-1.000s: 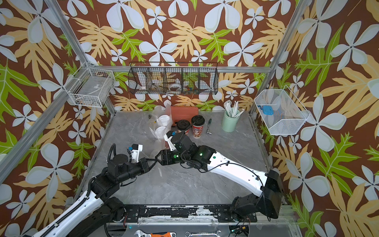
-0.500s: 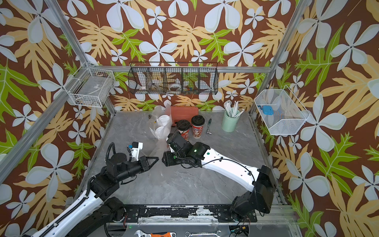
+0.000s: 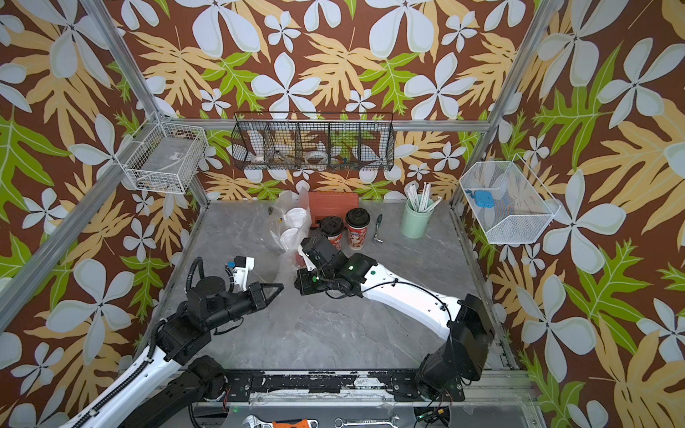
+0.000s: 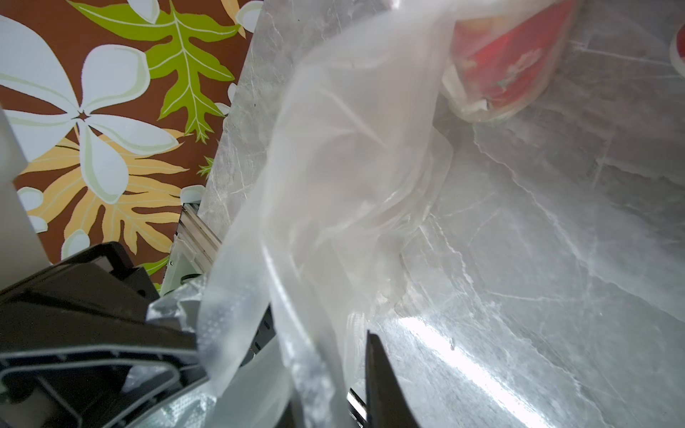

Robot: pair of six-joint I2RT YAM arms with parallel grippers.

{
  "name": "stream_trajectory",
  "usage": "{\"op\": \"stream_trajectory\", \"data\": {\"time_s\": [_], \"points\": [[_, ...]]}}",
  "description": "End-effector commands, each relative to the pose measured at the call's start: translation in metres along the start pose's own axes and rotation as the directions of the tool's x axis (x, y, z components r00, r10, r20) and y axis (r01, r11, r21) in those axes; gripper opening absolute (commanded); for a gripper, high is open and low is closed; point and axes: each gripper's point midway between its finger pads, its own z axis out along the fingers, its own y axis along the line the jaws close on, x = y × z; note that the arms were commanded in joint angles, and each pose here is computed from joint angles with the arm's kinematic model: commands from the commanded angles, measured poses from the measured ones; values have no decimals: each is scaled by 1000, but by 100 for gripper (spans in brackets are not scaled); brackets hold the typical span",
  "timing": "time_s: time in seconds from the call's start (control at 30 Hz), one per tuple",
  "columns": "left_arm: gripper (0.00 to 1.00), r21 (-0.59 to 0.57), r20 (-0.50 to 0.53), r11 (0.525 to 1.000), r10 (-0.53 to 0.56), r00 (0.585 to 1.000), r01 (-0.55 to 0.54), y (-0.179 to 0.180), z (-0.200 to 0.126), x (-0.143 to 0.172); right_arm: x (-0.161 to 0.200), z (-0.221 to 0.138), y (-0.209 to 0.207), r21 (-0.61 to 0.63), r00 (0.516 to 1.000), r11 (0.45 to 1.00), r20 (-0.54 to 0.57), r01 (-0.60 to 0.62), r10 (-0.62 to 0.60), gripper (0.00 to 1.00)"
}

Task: Pack milk tea into plastic carrier bags
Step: Adjust the plastic carrier bag at the center of the board.

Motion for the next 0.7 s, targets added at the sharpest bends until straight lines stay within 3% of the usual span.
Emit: {"op": "stream_trajectory", "data": {"time_s": [0.0,0.23,0.37,0.47,0.57,0.67], "points": [[1,12,26,1000,9,1000,-10,-9,-3,-8,-5,-15,-9,56,999,998,38,16,-18,2],[1,52,21,998,18,1000,-19,-29,-2,-17,3,-74,-44,200,993,979,114,-39,16,0],[1,29,-1,999,20,1000,-20,-26,7,-18,7,-103,-53,221,983,972,178,-76,37,0],[2,-32,-36,999,19,999,-20,-8,19,-11,14,-106,-59,226,983,970,179,-92,51,0],[8,-125,-43,992,28,999,-33,15,24,-8,18,-102,-68,256,982,961,179,-101,56,0],[16,-103,-63,992,62,996,-68,11,29,-7,18,-91,-64,222,984,971,171,-93,55,0]]}}
